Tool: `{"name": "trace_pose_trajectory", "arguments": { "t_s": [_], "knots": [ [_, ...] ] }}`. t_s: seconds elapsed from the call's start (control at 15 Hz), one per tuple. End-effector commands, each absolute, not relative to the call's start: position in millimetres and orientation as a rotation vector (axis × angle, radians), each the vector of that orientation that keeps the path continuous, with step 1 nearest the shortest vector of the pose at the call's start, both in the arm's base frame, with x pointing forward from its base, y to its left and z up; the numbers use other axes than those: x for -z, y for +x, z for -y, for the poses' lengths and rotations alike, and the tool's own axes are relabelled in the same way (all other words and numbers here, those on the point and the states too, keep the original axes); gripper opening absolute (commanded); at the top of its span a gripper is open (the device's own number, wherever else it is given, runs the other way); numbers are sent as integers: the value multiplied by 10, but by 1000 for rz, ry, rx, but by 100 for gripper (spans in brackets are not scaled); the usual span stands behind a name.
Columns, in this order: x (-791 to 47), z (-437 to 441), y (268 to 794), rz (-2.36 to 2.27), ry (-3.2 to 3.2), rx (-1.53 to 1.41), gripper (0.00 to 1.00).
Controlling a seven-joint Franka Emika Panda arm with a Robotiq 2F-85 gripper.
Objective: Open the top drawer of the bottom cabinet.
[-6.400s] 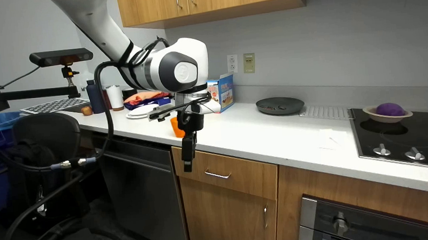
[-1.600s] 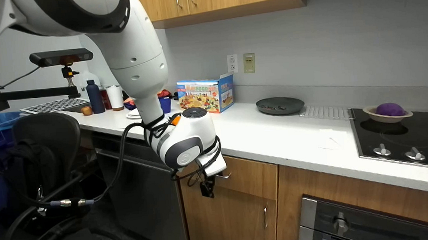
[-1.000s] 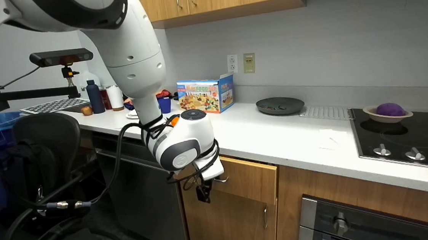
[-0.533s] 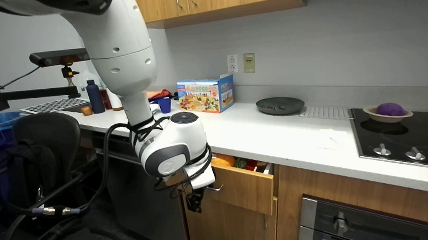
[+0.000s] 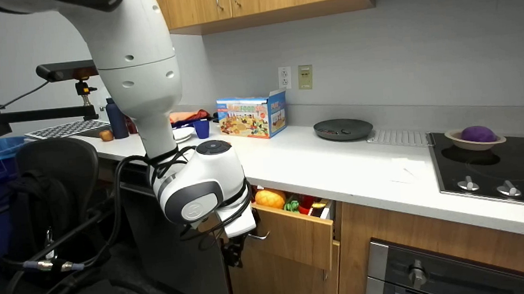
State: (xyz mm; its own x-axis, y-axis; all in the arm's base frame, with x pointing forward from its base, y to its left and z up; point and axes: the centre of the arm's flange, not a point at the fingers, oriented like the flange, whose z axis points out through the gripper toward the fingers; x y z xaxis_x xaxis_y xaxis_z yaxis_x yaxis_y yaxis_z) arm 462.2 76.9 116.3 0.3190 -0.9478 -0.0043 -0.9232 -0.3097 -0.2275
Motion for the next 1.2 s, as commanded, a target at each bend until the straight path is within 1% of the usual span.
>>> {"name": "trace_pose_trajectory", "arguments": {
  "t_s": [0.0,0.13,0.47,0.73,0.93,1.13],
  "knots": [
    [-1412,-543,4532,-1734,-2384,368,100],
    [-1480,-418,4551,-1715,-2369,492,100],
    [-1555,-371,4547,-1591,-2323,573,100],
    [-1652,-398,4555,-1483,-2319,509,100],
    [-1650,-406,4499,-1370,-2433,400,100],
    [-1583,-361,4437,-1358,-2520,341,100]
  ]
}}
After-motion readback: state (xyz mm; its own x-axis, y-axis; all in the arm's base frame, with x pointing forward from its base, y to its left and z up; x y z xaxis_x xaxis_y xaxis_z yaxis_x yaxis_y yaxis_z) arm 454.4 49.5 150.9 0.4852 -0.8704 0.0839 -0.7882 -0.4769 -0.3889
